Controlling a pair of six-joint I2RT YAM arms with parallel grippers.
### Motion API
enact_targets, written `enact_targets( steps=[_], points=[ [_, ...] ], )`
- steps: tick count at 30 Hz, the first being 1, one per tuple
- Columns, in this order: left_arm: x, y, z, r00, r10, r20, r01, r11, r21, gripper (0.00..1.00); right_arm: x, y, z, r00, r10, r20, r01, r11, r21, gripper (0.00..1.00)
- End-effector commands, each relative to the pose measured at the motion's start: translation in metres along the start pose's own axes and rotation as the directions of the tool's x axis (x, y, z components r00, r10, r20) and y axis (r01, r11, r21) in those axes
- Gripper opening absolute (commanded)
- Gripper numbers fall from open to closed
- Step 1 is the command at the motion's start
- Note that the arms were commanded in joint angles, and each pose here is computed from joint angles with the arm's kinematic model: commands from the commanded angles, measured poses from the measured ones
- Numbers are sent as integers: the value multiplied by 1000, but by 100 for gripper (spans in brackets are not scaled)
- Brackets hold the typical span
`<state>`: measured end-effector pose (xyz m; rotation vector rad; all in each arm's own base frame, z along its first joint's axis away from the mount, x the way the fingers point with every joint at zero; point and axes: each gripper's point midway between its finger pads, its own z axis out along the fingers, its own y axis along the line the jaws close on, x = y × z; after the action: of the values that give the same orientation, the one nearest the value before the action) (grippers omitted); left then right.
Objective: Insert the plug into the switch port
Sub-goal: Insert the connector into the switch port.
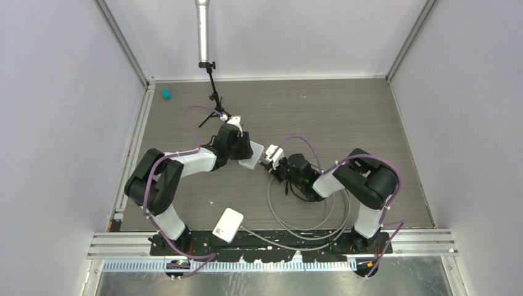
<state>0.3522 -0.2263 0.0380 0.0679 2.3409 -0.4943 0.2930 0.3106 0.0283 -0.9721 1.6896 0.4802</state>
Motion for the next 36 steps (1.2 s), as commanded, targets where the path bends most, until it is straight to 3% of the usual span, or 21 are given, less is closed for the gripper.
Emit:
enact_targets(
  steps=[1,12,28,32,36],
  points=[
    [33,6,-6,994,11,-110,-10,1000,9,48,-40,2,13,992,-4,122,9,999,-36,0],
    [54,0,-8,984,-26,-174,37,998,58,47,-34,-8,18,995,49,90,-47,999,-26,1],
    [77,-14,-13,967,37,-251,-7,992,122,43,-35,-15,31,997,60,52,-58,997,-43,0],
    [88,-25,-20,958,100,-269,-67,989,129,43,-43,-15,31,996,62,64,-59,997,-47,0],
    [100,-30,-22,953,95,-287,-49,986,162,43,-55,-16,31,993,82,86,-78,996,-49,0]
  ],
)
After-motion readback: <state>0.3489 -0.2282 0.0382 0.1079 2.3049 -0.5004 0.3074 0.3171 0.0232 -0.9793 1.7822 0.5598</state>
